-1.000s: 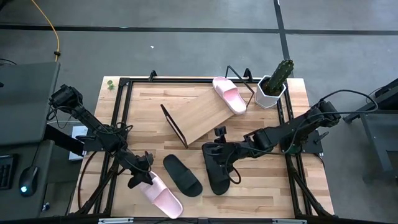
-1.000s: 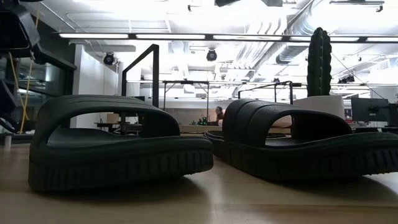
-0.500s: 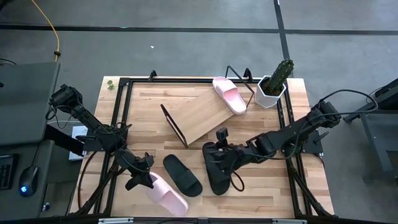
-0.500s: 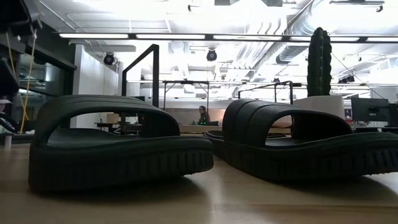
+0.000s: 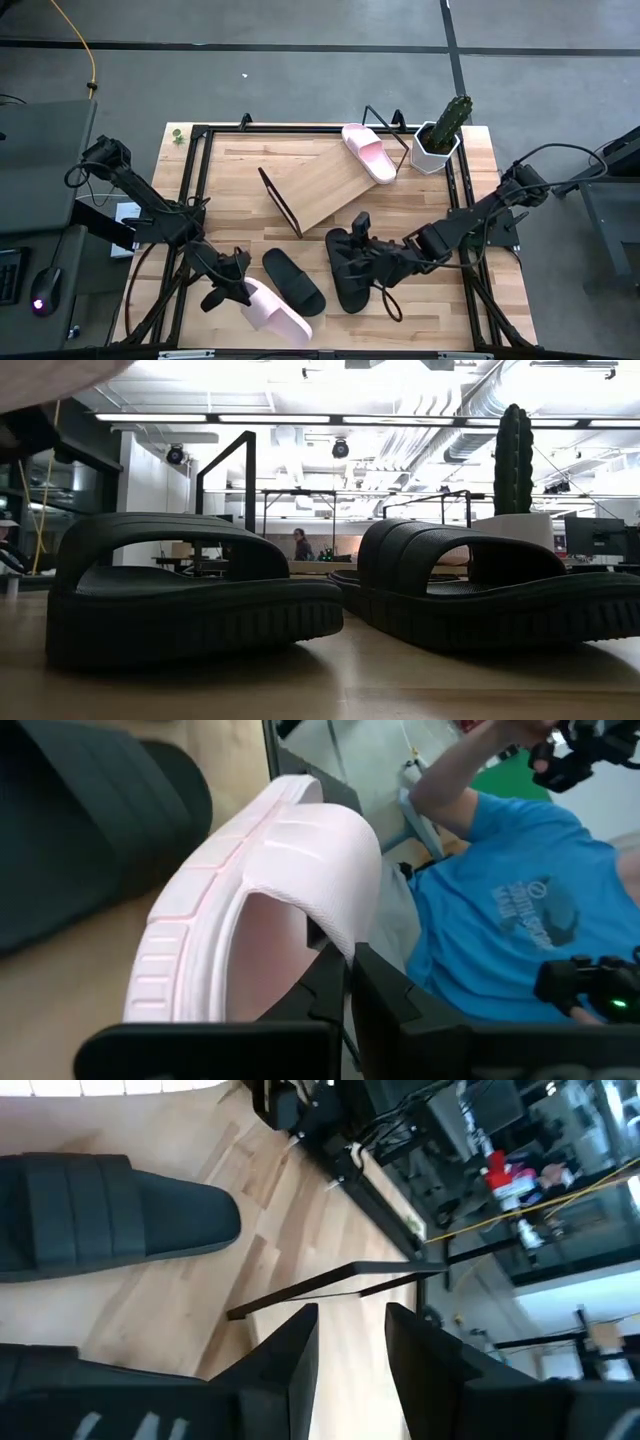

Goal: Pick and place slides into the shelf
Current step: Put the pink slide on the shelf

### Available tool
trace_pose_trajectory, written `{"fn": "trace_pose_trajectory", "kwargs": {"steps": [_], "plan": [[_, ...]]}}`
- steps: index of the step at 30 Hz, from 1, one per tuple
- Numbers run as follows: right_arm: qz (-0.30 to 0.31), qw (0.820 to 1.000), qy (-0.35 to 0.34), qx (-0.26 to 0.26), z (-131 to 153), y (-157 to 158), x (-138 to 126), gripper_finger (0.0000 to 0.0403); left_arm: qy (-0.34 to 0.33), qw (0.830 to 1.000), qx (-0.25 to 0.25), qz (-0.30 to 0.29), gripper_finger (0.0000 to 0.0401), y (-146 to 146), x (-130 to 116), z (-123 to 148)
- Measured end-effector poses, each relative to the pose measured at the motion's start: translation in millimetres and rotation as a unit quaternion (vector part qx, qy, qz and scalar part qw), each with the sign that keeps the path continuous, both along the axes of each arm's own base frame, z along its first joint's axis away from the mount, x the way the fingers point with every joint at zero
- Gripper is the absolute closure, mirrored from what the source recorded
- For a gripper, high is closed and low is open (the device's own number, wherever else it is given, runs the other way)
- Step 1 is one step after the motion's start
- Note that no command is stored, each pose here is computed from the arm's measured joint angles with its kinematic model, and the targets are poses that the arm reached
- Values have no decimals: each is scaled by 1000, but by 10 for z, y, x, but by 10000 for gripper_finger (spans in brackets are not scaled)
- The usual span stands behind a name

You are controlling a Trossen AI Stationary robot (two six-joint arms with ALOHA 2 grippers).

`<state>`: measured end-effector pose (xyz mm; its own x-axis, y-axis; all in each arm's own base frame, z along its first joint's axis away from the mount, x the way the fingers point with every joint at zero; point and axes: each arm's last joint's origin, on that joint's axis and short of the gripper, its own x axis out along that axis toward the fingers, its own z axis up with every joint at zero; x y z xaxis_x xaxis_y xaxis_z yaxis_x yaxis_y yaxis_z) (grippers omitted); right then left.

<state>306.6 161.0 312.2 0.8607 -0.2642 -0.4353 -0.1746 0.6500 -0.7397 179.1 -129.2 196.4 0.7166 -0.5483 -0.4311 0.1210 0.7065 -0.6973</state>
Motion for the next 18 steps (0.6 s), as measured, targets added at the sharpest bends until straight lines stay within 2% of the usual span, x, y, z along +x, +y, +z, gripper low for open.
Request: {"fn": "trace_pose_trajectory", "kwargs": {"steps": [7,11,14,18], "plan": [[27,999,-14,-36,25,124,-24,295,-25,999,29,30,401,59,-17,286],[22,993,-6,-114,-71,230,8,295,-40,997,24,54,401,180,-20,392],[9,983,-3,-181,-152,311,51,295,-36,996,25,73,401,285,-4,408],[-16,969,-6,-245,-213,390,105,295,-29,995,16,89,401,407,45,411]]}}
